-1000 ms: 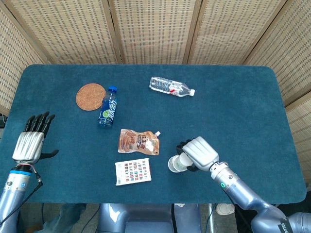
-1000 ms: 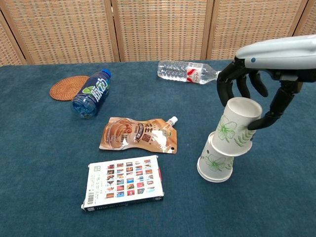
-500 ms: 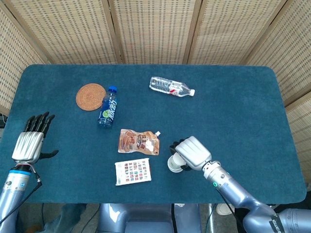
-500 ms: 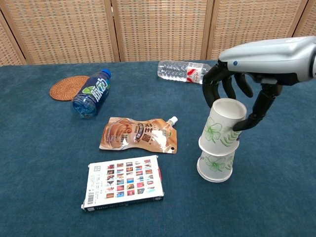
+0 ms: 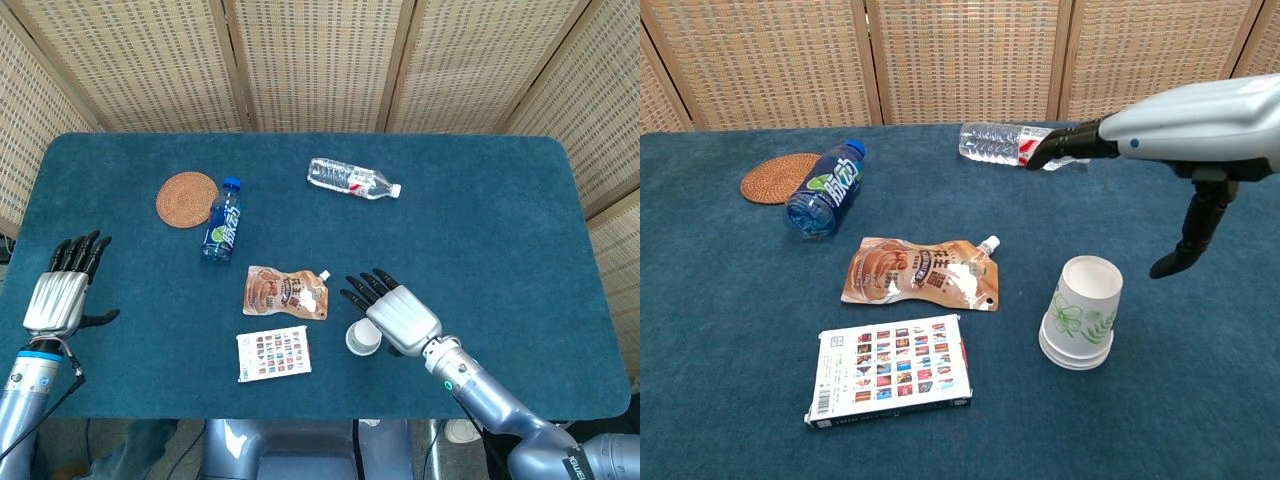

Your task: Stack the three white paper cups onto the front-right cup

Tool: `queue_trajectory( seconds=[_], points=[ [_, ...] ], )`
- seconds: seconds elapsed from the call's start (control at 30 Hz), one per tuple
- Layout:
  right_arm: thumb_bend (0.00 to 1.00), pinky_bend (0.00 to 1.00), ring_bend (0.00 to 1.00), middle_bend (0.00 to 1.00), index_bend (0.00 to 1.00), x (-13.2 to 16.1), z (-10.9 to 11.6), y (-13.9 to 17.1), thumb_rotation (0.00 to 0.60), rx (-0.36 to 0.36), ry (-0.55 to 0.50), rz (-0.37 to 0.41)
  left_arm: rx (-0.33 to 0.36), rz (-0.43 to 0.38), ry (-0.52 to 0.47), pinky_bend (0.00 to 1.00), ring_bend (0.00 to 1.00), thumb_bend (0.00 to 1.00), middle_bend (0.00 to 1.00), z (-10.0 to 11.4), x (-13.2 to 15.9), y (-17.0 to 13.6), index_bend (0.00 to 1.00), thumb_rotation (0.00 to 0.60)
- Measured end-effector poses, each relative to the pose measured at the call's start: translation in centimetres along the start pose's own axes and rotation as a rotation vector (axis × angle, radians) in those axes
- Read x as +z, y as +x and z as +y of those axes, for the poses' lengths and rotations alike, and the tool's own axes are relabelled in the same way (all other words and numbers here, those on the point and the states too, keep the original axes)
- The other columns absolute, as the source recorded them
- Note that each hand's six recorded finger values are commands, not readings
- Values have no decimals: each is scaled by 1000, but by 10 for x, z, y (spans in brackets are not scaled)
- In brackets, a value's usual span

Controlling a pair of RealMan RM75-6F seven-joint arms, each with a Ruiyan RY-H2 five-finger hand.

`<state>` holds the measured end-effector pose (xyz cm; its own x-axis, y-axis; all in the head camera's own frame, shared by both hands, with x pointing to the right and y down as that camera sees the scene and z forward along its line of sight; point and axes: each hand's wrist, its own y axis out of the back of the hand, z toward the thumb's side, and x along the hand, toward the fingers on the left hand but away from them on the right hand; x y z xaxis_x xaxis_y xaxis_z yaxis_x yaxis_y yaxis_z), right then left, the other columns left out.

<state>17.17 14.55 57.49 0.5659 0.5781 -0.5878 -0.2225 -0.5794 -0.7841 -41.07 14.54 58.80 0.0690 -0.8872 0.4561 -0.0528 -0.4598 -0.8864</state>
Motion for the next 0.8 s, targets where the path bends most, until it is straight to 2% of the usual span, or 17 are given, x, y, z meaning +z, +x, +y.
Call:
queue_trajectory(
  seconds=[0.1, 0.27, 0.43, 0.6, 0.8],
  points=[
    [0, 91, 9, 0, 0, -8, 7, 8, 600, -33, 26, -19, -2, 1, 0, 0, 0, 0, 0, 0, -1, -1, 0, 600],
    [0, 7, 0, 0, 0, -26, 12, 22, 600, -87, 60, -61, -1, 10, -2, 0, 0, 0, 0, -1, -4, -4, 0, 600],
    [0, 0, 0, 0, 0, -68, 8, 41, 600, -209, 89, -124, 15, 2, -5, 0, 0, 0, 0, -5, -5, -13, 0, 600],
    [0, 0, 0, 0, 0, -131, -16, 79, 600, -298, 123, -274, -6, 6, -18, 0, 0, 0, 0, -13, -8, -25, 0, 600],
    [0, 0, 0, 0, 0, -166, -54, 131, 600, -364, 105, -392, -15, 12, -40, 0, 0, 0, 0, -14, -12, -35, 0, 600]
  ],
)
